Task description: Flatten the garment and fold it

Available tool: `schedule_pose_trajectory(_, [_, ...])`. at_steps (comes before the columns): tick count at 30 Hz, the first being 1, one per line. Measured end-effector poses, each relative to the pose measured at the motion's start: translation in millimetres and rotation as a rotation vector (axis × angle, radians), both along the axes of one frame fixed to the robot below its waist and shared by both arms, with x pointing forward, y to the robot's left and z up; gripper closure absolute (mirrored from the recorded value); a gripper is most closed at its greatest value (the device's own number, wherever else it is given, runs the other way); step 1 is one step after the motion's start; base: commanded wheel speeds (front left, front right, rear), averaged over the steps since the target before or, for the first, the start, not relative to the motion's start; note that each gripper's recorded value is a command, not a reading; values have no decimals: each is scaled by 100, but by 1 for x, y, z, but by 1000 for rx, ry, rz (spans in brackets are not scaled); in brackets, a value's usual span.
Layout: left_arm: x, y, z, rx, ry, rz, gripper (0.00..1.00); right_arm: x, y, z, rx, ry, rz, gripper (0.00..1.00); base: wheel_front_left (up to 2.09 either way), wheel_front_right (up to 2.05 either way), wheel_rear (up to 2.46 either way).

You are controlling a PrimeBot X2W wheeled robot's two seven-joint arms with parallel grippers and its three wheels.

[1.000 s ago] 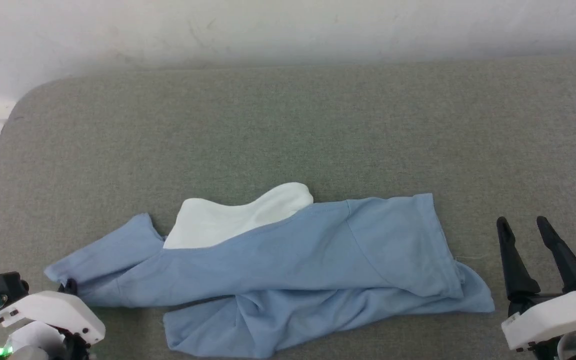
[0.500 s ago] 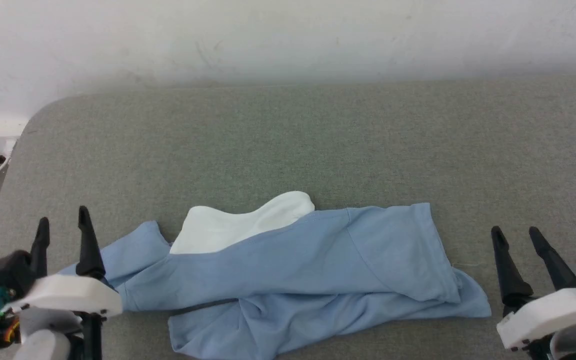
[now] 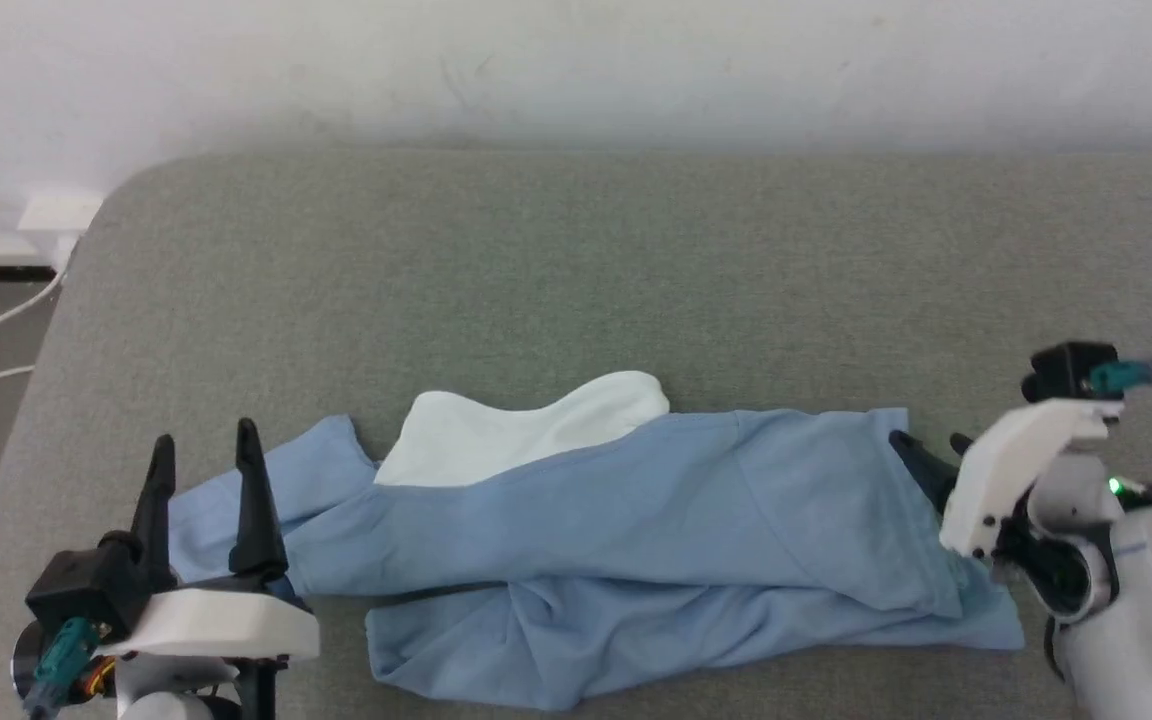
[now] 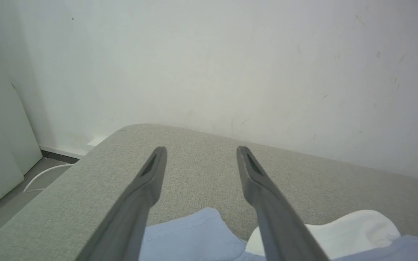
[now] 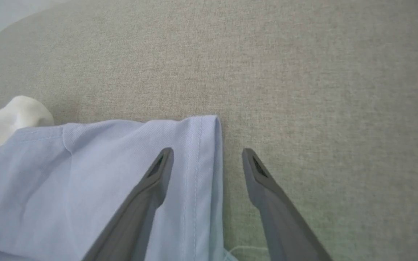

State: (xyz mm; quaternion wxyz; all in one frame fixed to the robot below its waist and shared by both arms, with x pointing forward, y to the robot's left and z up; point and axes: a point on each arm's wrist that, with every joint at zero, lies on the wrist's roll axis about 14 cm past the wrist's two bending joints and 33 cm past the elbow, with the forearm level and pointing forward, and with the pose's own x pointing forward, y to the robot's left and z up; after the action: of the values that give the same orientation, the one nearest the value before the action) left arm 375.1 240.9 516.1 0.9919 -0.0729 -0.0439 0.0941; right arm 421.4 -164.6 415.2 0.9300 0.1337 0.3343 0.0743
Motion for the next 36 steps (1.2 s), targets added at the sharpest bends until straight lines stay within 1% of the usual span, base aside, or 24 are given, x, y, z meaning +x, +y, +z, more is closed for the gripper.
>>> schedule_pose_trajectory(5, [1, 2, -7, -8, 14, 9, 0, 23, 15, -14, -18, 110, 75, 0, 0, 0, 0])
schedule_pose_trajectory(8, [4, 5, -9, -11, 15, 20, 0, 24, 23, -33, -32, 204, 117, 0, 0, 0, 0])
schedule_pose_trajectory(12, [2, 13, -16, -7, 33, 45, 0, 27, 29, -47, -39, 303, 155, 0, 0, 0, 0])
schedule_pose_trajectory(13, [1, 15, -19, -6, 42, 55, 0, 28, 31, -49, -35, 325, 163, 43, 0, 0, 0])
schedule_pose_trajectory(14, [0, 17, -21, -6, 50, 58, 0, 29, 32, -50, -37, 338, 171, 96, 0, 0, 0])
schedule_pose_trajectory(15, [-1, 19, -24, -5, 58, 65, 0, 30, 33, -51, -35, 346, 174, 100, 0, 0, 0])
schedule_pose_trajectory(18, [-4, 24, -30, -5, 78, 79, 0, 33, 31, -51, -42, 344, 177, 100, 0, 0, 0])
schedule_pose_trajectory(20, [-6, 26, -36, -5, 98, 86, 0, 35, 35, -47, -40, 317, 185, 100, 0, 0, 0])
schedule_pose_trajectory(24, [-8, 41, -45, -13, 166, 90, 0, 39, 30, -33, -48, 226, 171, 100, 0, 0, 0])
schedule_pose_trajectory(27, [-7, 60, -48, -32, 240, 88, 0, 44, 13, -17, -65, 146, 138, 100, 0, 0, 0])
schedule_pose_trajectory(31, [0, 72, -59, -64, 395, 32, 0, 47, -10, 6, -88, 57, 95, 100, 0, 0, 0])
schedule_pose_trajectory(36, [6, 64, -85, -140, 633, -83, 0, 39, -24, 20, -109, 6, 66, 100, 0, 0, 0])
